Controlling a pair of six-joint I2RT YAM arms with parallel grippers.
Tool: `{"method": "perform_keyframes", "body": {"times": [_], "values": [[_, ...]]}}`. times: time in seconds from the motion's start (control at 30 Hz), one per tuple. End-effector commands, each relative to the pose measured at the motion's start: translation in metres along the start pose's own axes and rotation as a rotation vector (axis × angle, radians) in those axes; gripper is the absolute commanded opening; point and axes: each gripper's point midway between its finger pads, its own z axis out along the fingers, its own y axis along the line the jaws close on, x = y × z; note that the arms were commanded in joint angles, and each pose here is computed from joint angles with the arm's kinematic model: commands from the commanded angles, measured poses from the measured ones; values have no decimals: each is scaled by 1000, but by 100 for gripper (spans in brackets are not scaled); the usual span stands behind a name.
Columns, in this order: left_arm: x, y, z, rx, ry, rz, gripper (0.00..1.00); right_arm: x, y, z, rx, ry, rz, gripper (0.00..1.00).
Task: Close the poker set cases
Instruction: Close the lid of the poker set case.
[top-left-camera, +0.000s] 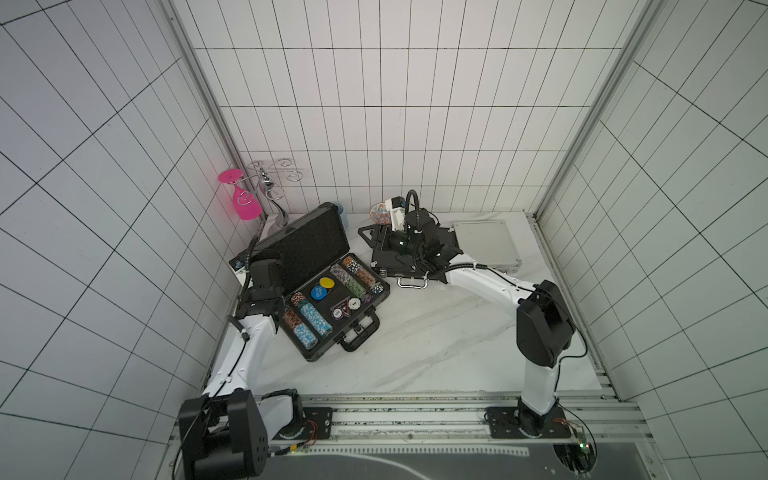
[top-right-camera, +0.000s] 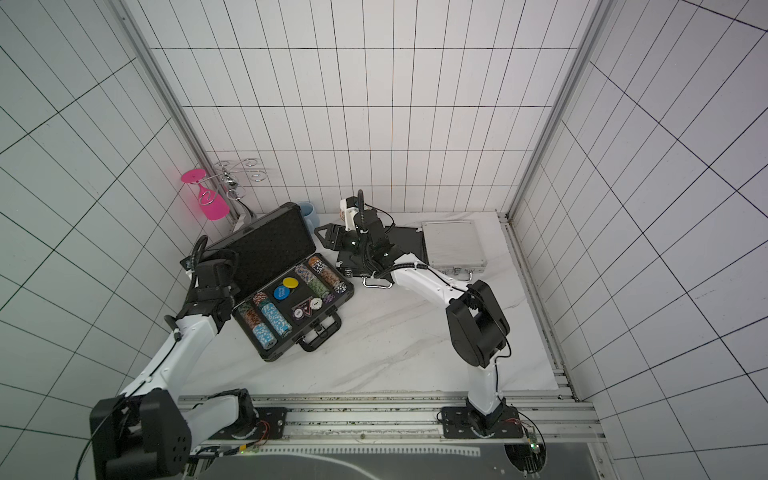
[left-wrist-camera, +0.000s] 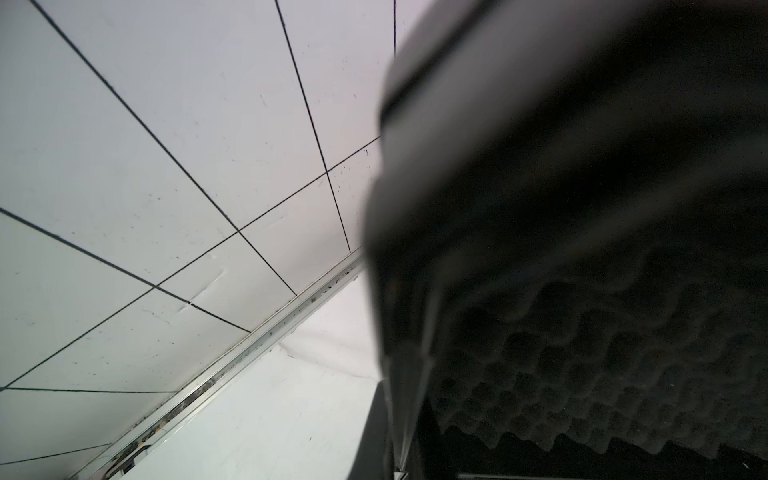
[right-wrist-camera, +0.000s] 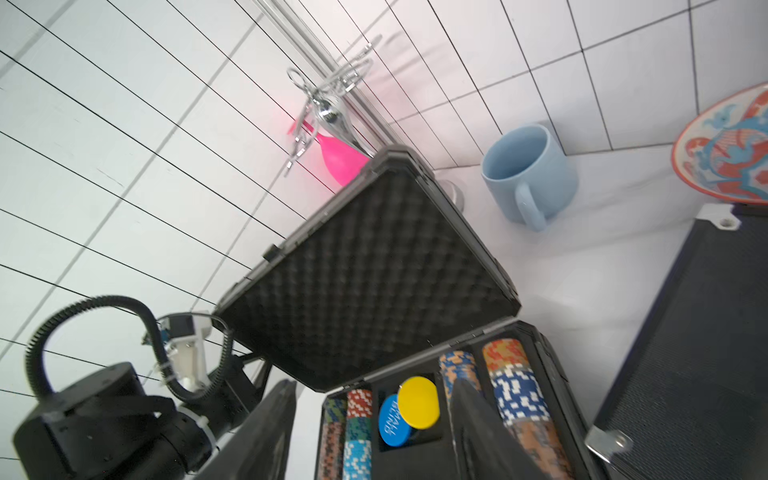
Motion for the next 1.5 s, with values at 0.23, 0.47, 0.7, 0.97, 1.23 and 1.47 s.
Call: {"method": "perform_keyframes", "body": {"times": [0.23,0.47,0.7,0.97,1.23,1.47], "values": [[-46,-46,-27,234,-184,-114,0,-10,23,26,-213,-111,196,59],[-43,-45,-31,242,-195,-101,0,25,34,65,-277,-23,179,59],[-36,-47,-36,260,-195,-90,0,34,59,71,-456,-51,150,61],[-27,-42,-52,288,-235,-102,0,20,76,61,-529,-99,145,62],[-30,-43,-63,286,-278,-63,0,5,71,72,-539,-149,221,61],[-30,-45,-65,284,-287,-39,0,-11,64,94,-522,-170,280,59]]}}
